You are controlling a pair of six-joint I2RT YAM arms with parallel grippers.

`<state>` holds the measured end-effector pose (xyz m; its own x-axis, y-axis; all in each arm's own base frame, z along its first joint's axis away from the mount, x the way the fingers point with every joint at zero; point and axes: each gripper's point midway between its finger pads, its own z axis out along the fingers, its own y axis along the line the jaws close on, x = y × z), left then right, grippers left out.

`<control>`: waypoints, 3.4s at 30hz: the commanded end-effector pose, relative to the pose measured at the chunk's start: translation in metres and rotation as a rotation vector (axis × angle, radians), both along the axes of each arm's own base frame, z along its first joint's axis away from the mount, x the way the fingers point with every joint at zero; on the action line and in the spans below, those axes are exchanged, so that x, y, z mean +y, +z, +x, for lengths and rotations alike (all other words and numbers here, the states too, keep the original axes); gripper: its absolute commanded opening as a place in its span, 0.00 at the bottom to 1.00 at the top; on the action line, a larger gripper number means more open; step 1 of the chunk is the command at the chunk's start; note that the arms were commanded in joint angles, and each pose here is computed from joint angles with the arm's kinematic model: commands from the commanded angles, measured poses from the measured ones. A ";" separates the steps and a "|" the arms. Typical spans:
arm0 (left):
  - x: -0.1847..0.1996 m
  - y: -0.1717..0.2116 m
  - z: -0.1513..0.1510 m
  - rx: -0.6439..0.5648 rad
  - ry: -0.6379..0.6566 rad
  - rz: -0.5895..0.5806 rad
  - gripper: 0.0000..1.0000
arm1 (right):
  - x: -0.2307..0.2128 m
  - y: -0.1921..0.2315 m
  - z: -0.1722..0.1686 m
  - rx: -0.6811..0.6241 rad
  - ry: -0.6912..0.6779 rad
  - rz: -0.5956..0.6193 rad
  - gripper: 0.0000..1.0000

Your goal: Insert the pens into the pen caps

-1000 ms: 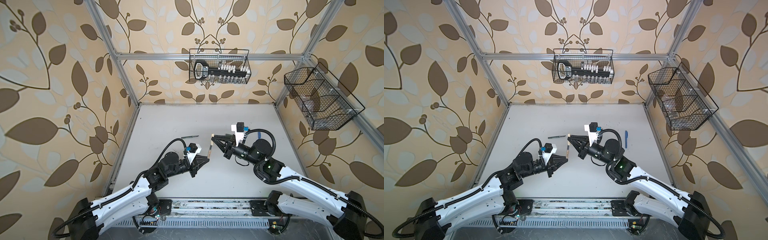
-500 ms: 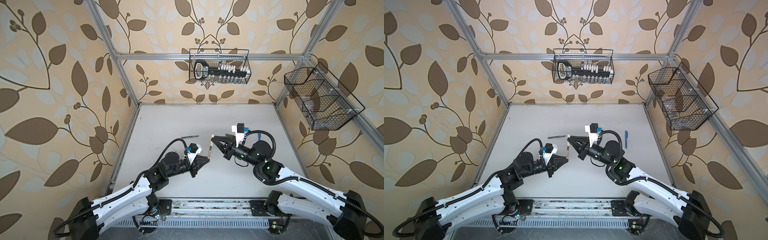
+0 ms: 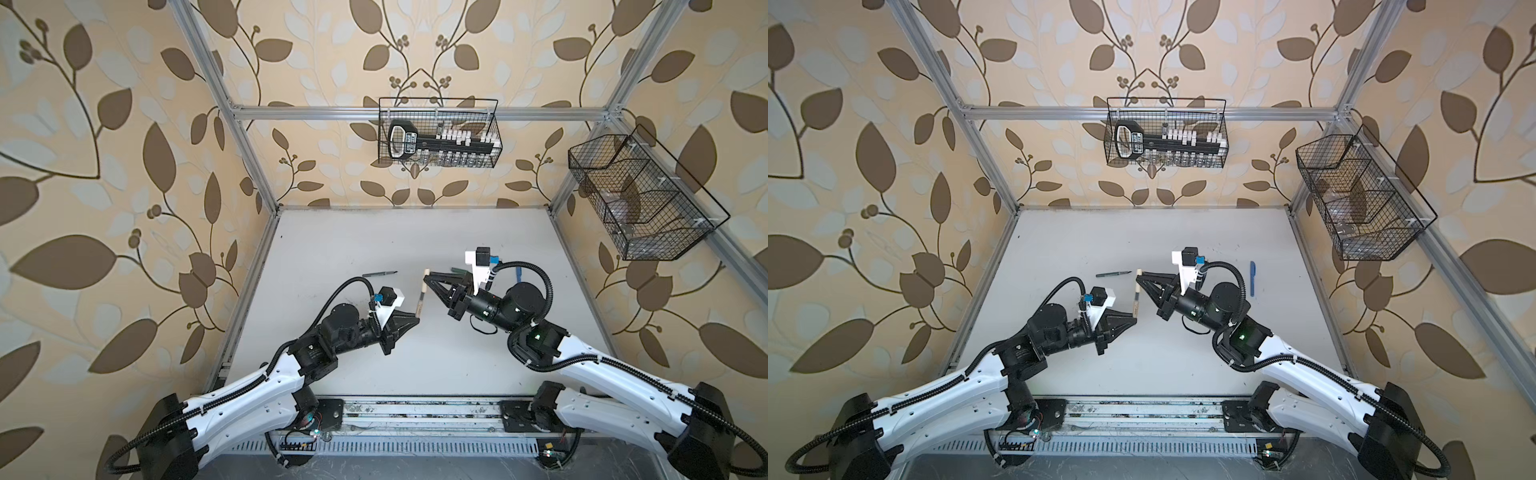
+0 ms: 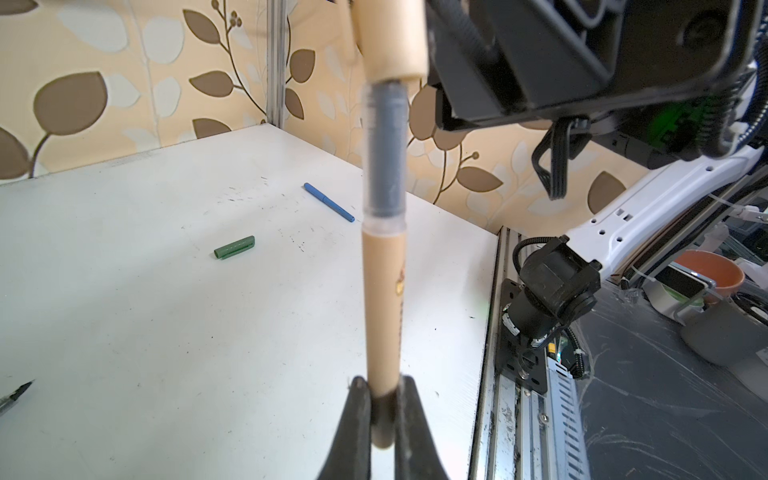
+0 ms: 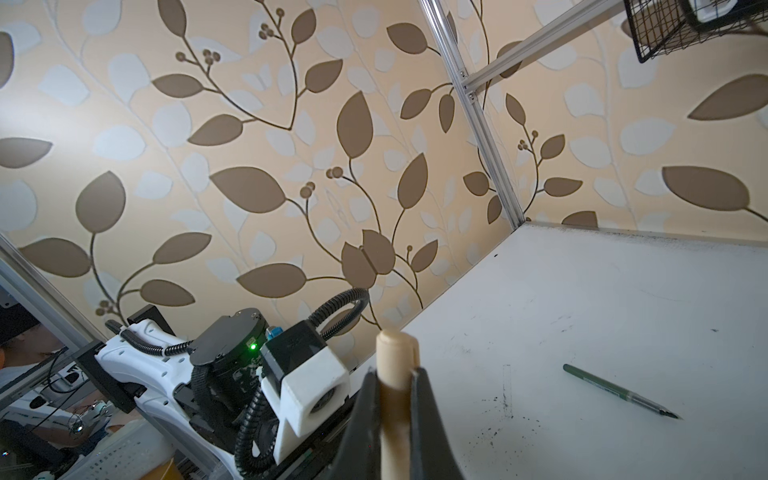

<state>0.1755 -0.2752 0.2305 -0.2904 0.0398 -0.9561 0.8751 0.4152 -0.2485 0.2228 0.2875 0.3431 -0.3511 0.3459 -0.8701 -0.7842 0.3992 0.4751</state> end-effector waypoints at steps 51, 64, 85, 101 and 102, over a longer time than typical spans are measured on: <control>-0.002 0.037 0.004 -0.081 0.001 -0.063 0.00 | 0.004 0.027 0.005 -0.069 -0.014 -0.055 0.00; -0.004 0.035 0.003 -0.069 -0.014 -0.058 0.00 | -0.008 0.044 0.007 -0.124 -0.085 -0.059 0.00; -0.002 0.035 0.001 -0.083 -0.016 -0.058 0.00 | -0.004 0.025 0.007 -0.067 -0.070 -0.074 0.00; -0.002 0.036 0.002 -0.085 -0.013 -0.060 0.00 | -0.002 0.009 0.008 -0.043 -0.081 -0.096 0.00; -0.002 0.036 0.001 -0.086 -0.014 -0.060 0.00 | -0.002 0.011 0.008 -0.047 -0.085 -0.094 0.00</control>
<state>0.1761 -0.2774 0.2344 -0.2805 0.0427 -0.9589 0.8807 0.4088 -0.2394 0.2301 0.2868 0.3567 -0.2899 0.2810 -0.9149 -0.7732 0.4945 0.3969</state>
